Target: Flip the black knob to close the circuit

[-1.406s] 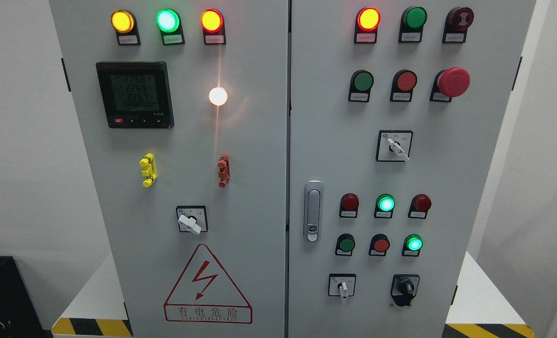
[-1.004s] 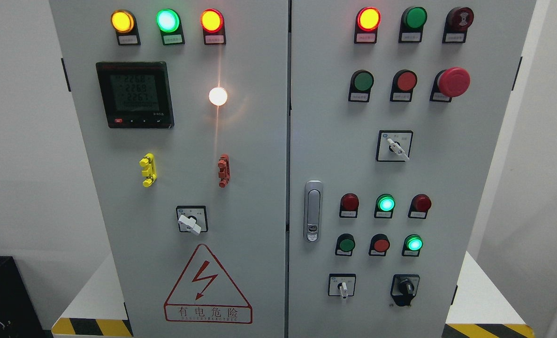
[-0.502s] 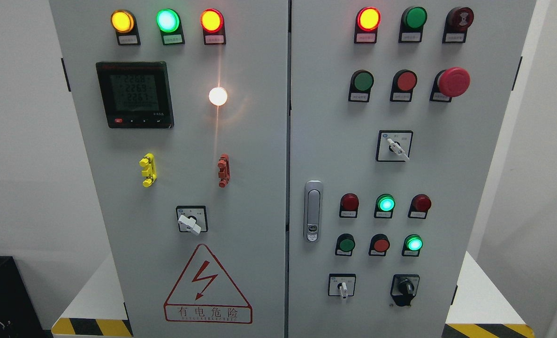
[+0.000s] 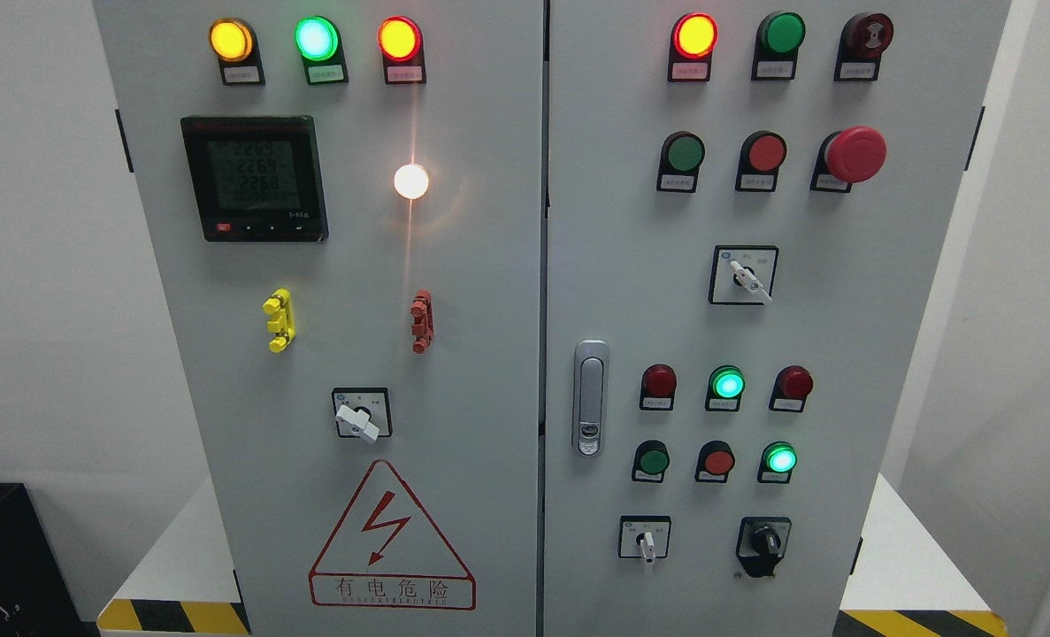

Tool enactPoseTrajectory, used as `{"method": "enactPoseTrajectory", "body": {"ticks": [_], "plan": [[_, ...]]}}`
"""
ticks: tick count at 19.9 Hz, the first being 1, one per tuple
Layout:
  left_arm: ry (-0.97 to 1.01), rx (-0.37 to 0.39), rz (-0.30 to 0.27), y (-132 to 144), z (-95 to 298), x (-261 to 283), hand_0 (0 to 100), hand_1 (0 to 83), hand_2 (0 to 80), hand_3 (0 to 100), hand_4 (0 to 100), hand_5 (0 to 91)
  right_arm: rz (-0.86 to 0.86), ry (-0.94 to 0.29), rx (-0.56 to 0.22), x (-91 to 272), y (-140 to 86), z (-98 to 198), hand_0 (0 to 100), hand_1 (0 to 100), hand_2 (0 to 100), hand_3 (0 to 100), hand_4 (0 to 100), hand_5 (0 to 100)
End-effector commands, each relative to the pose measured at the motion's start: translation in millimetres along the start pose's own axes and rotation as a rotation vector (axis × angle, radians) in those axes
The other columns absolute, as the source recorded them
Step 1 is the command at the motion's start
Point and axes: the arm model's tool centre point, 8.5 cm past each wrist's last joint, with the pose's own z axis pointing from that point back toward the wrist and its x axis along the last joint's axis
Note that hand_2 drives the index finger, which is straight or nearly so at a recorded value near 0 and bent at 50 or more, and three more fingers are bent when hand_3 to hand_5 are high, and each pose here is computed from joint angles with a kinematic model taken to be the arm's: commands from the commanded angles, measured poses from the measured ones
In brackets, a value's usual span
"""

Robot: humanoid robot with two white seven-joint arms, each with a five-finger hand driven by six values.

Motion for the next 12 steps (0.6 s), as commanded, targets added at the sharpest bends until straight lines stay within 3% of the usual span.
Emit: {"method": "enactPoseTrajectory", "body": {"ticks": [1, 12], "plan": [[-0.005, -0.003, 0.003, -2, 0, -5, 12, 55.6, 0.0, 0, 0, 0.0, 0.144, -0.291, -0.028, 95, 0, -6, 0, 12, 24, 41, 34, 13], [-0.005, -0.003, 0.003, -2, 0, -5, 12, 55.6, 0.0, 0, 0, 0.0, 0.391, -0.597, -0.194, 210, -34, 23, 0, 12, 36, 57, 50, 40]]}}
